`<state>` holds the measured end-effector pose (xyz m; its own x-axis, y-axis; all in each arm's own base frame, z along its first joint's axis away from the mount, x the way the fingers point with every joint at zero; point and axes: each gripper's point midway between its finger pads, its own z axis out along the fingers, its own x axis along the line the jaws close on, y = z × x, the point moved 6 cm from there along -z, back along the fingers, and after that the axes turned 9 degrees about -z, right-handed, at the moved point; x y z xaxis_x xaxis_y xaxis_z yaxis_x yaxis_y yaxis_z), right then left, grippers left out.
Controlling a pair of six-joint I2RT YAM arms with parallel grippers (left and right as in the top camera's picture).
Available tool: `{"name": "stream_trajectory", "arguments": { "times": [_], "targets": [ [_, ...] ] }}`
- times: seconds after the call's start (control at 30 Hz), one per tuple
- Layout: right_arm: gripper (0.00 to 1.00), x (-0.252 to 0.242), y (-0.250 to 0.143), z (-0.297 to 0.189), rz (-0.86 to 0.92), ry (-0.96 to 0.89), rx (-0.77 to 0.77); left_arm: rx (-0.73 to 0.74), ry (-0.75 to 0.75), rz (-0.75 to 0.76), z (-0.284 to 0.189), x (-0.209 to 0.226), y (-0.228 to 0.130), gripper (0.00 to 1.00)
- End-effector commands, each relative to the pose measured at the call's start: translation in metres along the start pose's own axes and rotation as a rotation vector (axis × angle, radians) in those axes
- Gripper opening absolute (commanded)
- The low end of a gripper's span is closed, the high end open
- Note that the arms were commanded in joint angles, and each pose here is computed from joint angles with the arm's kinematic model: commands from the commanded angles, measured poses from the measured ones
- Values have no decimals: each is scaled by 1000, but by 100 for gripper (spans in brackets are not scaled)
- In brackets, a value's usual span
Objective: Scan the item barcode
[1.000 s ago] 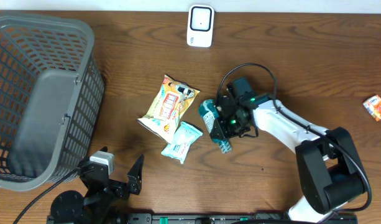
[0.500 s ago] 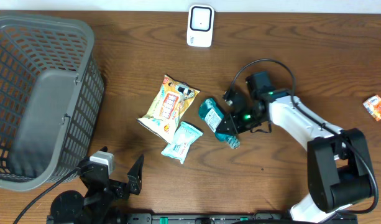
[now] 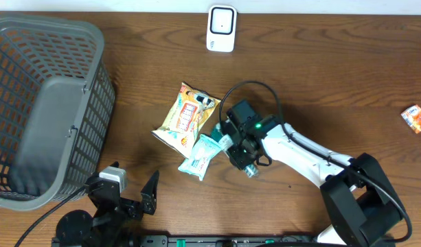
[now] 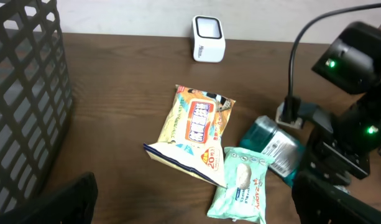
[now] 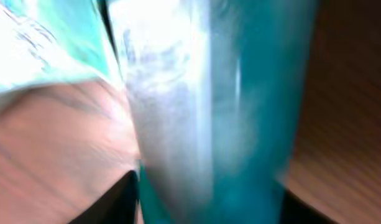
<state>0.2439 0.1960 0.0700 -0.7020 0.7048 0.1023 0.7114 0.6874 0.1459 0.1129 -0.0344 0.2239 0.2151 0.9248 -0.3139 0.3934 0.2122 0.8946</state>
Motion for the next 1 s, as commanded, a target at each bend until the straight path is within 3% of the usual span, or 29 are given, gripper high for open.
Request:
{"name": "stream_trajectory", "arguments": {
  "times": [0.0, 0.1, 0.2, 0.37, 0.43, 0.53, 0.8, 0.97],
  "targets": [
    [66, -9, -11, 5, 26, -87, 52, -9, -12, 2, -2, -2, 1, 98],
    [70, -9, -13, 6, 27, -87, 60, -8, -12, 2, -2, -2, 1, 98],
    [68, -8, -16, 8, 26, -82, 67, -8, -12, 2, -2, -2, 1, 98],
    [24, -4, -17, 10, 28, -49, 63, -8, -12, 2, -2, -2, 1, 98],
    [13, -4, -16, 10, 29, -41, 59, -9, -12, 2, -2, -2, 1, 98],
    [3, -4, -16, 10, 39, -43, 60, -8, -12, 2, -2, -2, 1, 98],
    [2, -9, -17, 11, 52, -92, 59, -8, -12, 2, -2, -2, 1, 98],
    [6, -8, -35, 27, 79, -85, 76, -8, -12, 2, -2, -2, 1, 98]
  ]
}}
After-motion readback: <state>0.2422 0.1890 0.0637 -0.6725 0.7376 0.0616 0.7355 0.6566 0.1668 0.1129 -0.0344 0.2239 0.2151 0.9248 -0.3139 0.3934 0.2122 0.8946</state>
